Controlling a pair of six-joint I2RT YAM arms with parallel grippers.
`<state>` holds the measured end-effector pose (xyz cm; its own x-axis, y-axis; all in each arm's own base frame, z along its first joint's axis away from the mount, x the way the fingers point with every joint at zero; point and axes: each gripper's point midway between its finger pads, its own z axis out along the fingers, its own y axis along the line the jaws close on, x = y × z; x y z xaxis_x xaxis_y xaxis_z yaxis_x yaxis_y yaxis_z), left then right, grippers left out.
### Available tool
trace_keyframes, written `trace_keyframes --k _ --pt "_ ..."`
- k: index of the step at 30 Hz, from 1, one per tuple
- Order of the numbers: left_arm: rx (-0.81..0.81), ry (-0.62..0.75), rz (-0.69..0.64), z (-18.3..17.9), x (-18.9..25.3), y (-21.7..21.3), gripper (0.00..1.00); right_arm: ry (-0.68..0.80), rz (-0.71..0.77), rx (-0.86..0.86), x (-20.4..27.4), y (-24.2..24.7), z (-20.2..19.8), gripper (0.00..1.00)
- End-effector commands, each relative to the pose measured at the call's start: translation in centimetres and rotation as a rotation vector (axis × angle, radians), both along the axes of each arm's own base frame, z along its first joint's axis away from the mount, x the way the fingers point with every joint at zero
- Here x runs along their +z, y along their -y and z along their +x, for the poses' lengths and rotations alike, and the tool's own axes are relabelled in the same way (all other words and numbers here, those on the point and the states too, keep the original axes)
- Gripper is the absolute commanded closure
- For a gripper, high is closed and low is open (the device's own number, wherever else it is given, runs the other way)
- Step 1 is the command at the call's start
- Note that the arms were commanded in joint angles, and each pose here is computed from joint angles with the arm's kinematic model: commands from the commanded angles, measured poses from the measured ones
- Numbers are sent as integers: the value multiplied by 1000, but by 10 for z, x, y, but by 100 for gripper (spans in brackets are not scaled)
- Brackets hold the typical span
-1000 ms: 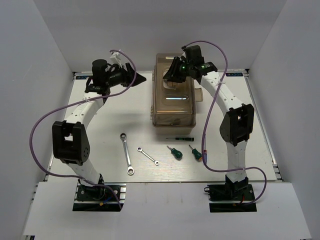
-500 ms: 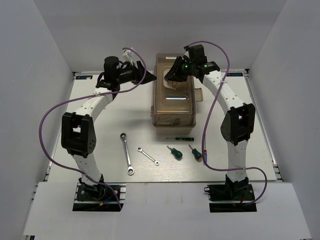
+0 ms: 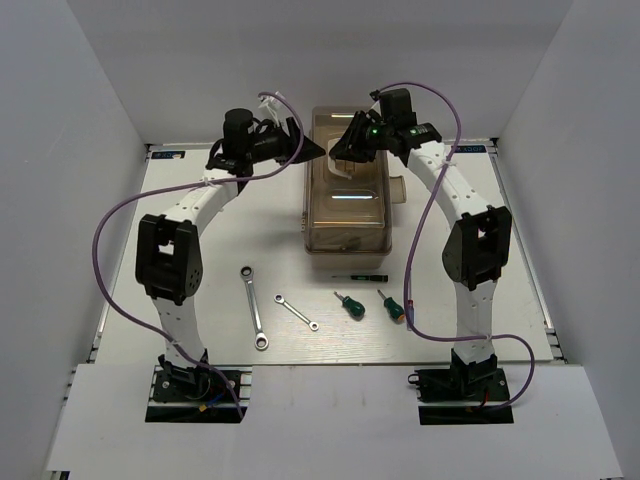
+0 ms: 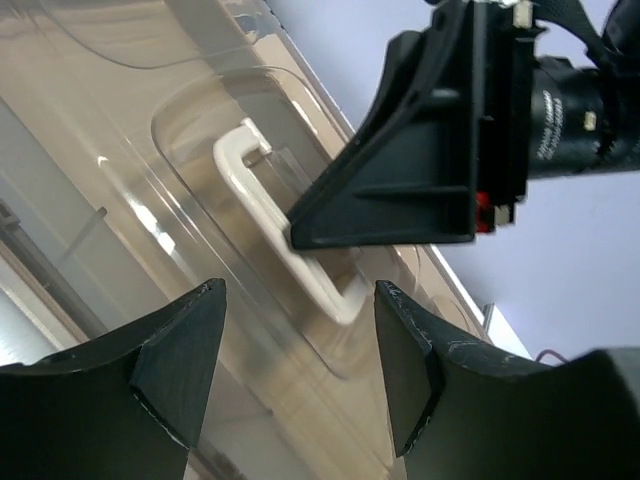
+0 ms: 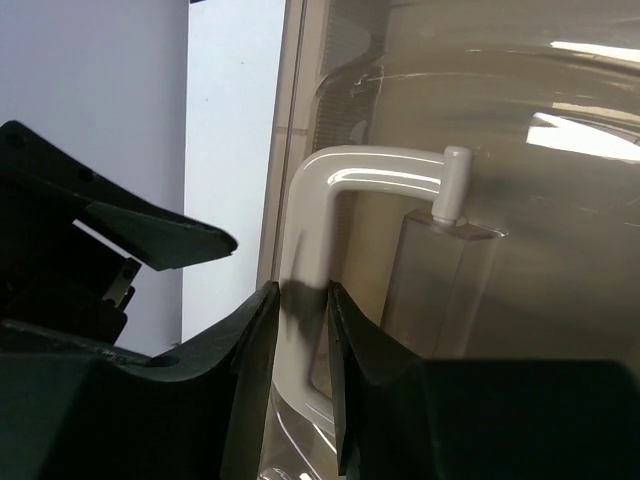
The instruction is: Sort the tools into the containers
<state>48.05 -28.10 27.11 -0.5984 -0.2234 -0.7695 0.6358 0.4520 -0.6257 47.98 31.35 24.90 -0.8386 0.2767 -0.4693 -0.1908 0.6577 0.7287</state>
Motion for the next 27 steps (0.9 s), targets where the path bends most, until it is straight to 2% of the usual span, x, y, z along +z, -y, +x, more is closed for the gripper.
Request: trace_keyframes --k 1,13,27 --pt "23 -20 -20 6 10 7 29 93 86 33 35 -12 2 68" --pt "97 -95 -52 42 11 16 29 79 97 33 32 -8 -1 69" --pt "85 -168 -43 37 6 22 29 79 131 30 39 -6 1 69"
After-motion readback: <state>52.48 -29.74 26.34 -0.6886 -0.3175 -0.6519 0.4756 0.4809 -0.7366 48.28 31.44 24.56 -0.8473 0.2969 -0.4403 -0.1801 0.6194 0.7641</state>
